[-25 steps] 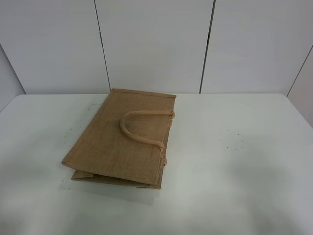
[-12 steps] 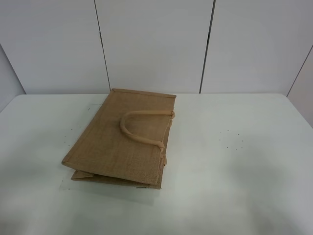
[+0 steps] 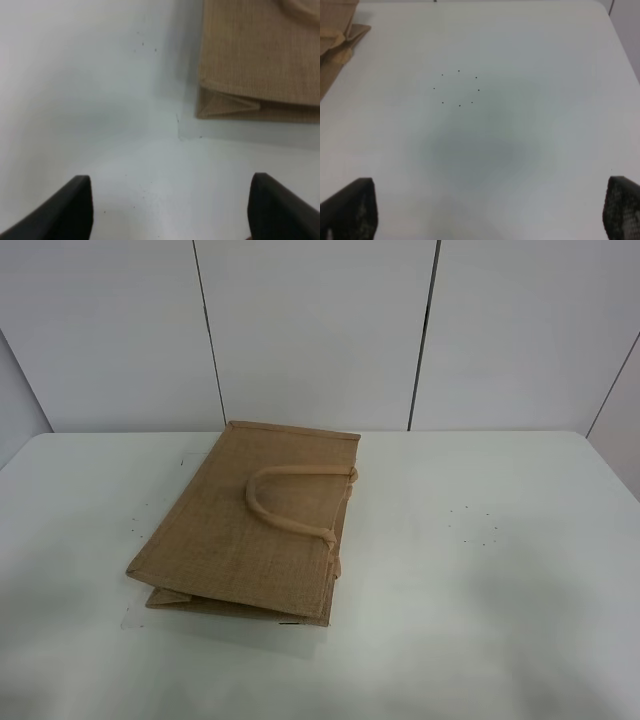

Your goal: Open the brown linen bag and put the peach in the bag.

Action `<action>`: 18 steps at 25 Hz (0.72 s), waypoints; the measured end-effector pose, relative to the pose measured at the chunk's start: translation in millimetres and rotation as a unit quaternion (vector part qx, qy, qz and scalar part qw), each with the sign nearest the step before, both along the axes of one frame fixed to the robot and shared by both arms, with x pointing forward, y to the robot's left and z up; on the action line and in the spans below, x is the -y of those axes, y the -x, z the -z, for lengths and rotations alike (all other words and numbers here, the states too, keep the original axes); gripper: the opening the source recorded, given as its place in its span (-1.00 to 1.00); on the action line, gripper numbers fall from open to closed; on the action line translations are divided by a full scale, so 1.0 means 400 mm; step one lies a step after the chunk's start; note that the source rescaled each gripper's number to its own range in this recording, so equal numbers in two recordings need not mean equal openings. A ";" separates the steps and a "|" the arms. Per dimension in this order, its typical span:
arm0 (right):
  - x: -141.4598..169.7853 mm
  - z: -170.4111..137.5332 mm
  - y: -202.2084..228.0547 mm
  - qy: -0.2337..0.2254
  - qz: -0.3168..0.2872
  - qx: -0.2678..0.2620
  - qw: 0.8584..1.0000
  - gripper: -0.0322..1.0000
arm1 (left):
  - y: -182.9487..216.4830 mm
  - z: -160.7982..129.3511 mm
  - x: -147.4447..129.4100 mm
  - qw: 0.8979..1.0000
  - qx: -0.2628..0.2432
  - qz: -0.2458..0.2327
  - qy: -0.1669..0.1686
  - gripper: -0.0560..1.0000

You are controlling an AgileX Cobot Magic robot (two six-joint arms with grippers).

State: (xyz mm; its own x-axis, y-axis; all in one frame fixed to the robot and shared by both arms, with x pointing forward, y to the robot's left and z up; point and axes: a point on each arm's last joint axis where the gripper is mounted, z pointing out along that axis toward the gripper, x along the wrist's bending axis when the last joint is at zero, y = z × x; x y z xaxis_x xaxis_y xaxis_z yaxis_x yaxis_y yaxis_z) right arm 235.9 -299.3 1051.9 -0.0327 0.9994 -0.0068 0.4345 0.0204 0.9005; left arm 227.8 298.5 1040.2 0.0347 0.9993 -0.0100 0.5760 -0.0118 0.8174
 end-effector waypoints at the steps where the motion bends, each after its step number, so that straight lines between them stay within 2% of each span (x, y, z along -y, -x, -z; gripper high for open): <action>1: 0.000 0.000 0.000 0.000 0.000 0.000 1.000 1.00 | 0.001 0.000 0.001 1.000 0.002 0.002 0.002 0.83; 18: 0.000 0.000 0.000 0.000 0.000 0.000 1.000 1.00 | 0.001 0.000 0.000 1.000 0.002 0.017 0.002 0.83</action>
